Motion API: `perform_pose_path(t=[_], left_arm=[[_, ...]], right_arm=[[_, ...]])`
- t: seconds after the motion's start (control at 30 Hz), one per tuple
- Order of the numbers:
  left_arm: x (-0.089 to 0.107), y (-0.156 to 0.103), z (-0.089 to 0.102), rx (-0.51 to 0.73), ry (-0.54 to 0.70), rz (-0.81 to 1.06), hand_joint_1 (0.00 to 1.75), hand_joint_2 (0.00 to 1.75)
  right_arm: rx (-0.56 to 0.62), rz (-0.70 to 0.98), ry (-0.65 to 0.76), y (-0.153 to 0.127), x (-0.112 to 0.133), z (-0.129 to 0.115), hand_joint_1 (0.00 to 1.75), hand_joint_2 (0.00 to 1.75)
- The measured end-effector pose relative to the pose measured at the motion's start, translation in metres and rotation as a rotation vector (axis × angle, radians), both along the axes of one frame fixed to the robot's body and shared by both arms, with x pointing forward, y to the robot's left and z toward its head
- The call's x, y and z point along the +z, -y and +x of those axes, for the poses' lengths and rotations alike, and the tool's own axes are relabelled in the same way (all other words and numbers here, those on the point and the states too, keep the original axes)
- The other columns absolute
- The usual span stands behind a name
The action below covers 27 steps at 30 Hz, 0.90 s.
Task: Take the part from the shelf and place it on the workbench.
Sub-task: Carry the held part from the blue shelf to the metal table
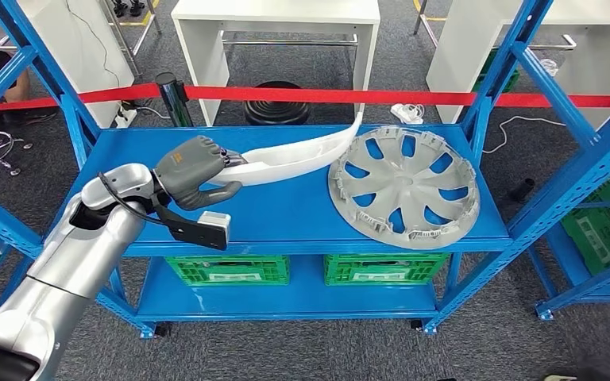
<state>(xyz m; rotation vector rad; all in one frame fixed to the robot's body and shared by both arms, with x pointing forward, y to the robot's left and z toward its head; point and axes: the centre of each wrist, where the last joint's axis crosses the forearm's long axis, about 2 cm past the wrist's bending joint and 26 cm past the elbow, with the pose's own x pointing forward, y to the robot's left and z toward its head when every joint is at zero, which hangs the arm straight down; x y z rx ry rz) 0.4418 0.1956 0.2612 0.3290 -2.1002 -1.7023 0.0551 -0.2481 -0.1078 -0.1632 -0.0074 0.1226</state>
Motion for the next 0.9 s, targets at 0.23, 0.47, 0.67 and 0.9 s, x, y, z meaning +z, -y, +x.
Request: perform_pose_path(t=[0.23, 0.47, 0.67, 0.9], left_arm=[[0.01, 0.014, -0.008, -0.047, 0.014, 0.001, 1.75, 1.75], [0.026, 0.01, -0.014, -0.05, 0.062, -0.007, 1.75, 1.75], [0.033, 0.002, -0.019, -0.038, 0.102, -0.008, 1.75, 1.75], [0.03, -0.011, -0.036, -0.086, 0.115, -0.049, 1.75, 1.75]], right_arm=[[0.003, -0.009, 0.008, 0.004, 0.0, 0.004, 0.0, 0.0], [0.01, -0.011, 0.011, 0.004, 0.0, 0.005, 0.0, 0.0], [0.015, -0.012, 0.01, 0.004, 0.0, 0.005, 0.0, 0.0], [0.017, -0.014, 0.009, 0.005, 0.0, 0.005, 0.0, 0.0]])
